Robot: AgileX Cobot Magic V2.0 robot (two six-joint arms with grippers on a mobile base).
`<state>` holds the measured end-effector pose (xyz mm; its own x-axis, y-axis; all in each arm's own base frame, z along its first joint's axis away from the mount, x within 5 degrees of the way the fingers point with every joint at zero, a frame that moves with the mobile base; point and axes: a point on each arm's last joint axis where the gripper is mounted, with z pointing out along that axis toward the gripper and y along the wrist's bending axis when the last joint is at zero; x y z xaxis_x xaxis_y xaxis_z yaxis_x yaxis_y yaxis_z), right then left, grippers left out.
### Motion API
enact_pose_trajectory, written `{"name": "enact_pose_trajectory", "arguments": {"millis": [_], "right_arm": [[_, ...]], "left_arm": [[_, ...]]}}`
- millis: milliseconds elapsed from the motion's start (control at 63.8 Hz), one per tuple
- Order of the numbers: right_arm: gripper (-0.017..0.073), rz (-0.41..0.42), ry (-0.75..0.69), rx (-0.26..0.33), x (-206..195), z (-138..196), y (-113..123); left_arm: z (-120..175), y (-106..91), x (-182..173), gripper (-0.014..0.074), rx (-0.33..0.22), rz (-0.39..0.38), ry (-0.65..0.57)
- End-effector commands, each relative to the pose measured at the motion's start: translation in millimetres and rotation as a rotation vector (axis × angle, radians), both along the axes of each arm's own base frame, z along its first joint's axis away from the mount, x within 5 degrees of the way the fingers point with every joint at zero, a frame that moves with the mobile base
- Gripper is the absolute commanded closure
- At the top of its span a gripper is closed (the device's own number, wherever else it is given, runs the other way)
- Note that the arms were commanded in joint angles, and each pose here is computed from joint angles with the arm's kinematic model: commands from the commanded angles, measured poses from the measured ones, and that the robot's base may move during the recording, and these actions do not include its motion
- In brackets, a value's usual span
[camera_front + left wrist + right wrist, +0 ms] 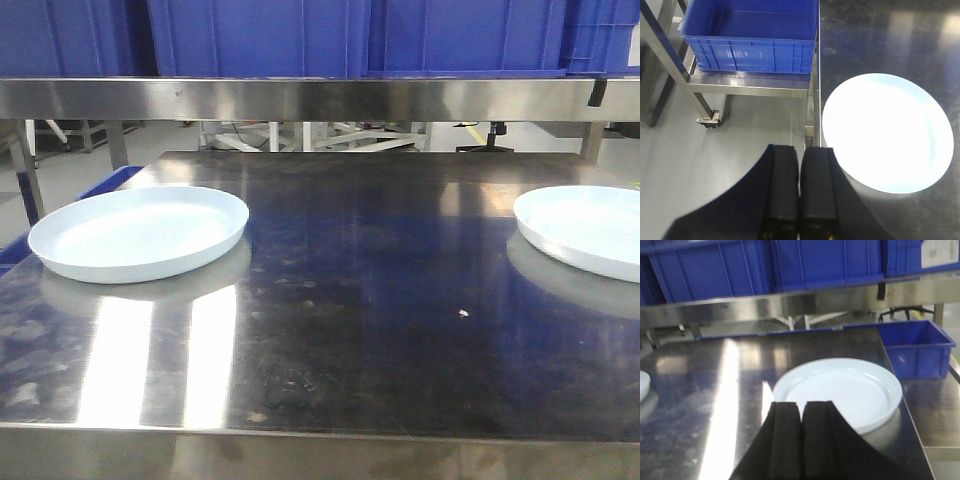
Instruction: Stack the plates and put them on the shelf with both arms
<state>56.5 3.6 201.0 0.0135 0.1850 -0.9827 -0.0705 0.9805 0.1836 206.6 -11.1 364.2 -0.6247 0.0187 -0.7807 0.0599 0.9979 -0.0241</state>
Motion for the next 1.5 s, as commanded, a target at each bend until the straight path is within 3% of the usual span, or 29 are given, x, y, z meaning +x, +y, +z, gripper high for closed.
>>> {"name": "enact_pose_trajectory", "arguments": {"millis": [0,78,141,235,360,423,720,1018,1096,1190,1269,1331,1394,1488], "right_arm": [[0.0539,0.003,-0.118,0.049,-6.0,32.5,-0.3],[0.0539,-0.001,-0.024,0.165,-6.4,53.2,-1.0],[0.0539,-0.016,0.1,0.171,-3.2,65.3,-1.2],[0.0539,-0.066,0.317,0.085,14.3,82.1,-3.5],[0.0539,-0.132,0.446,-0.096,50.6,102.5,-9.2],[0.0539,-0.142,0.482,-0.144,67.9,108.5,-9.9],[0.0539,-0.089,0.503,-0.16,127.7,109.7,-1.5],[0.0532,-0.054,0.509,-0.158,151.0,96.8,3.2],[0.0454,-0.054,0.508,-0.16,151.2,96.7,3.2],[0.0246,-0.054,0.509,-0.17,151.2,96.7,2.9],[0.0096,-0.055,0.511,-0.17,151.1,96.5,2.9],[0.0082,-0.056,0.513,-0.17,151.0,96.3,2.8],[0.009,-0.056,0.513,-0.17,151.0,96.3,2.8],[0.009,-0.055,0.512,-0.17,151.1,96.4,2.8]], "left_arm": [[18.4,-1.8,-0.2,0.0507,-0.012,-0.006,-0.1],[17.1,-1.8,-1.0,0.0507,-0.012,-0.007,-0.084],[16.0,-1.8,-1.8,0.0507,-0.011,-0.008,-0.069],[15.3,-1.8,-2.3,0.0507,-0.01,-0.008,-0.06],[15.3,-3.8,-2.4,0.0507,-0.011,-0.018,-0.06],[15.6,-6.5,-2.4,0.0507,-0.009,-0.032,-0.064],[15.5,-9.5,-2.8,0.0507,-0.01,-0.047,-0.062],[15.8,-9.7,-2.6,0.0507,-0.013,-0.047,-0.066],[15.8,-9.8,-2.6,0.0491,-0.014,-0.047,-0.066],[15.0,-9.9,-1.6,0.0428,-0.014,-0.047,-0.062],[10.3,-10.4,4.2,0.0322,-0.013,-0.047,-0.04],[1.9,-11.2,13.4,0.0195,-0.01,-0.046,0.0],[-8.4,-12.1,24.8,0.0125,-0.008,-0.046,0.043],[-27.2,-14.0,46.7,0.0106,-0.007,-0.043,0.092]]}}
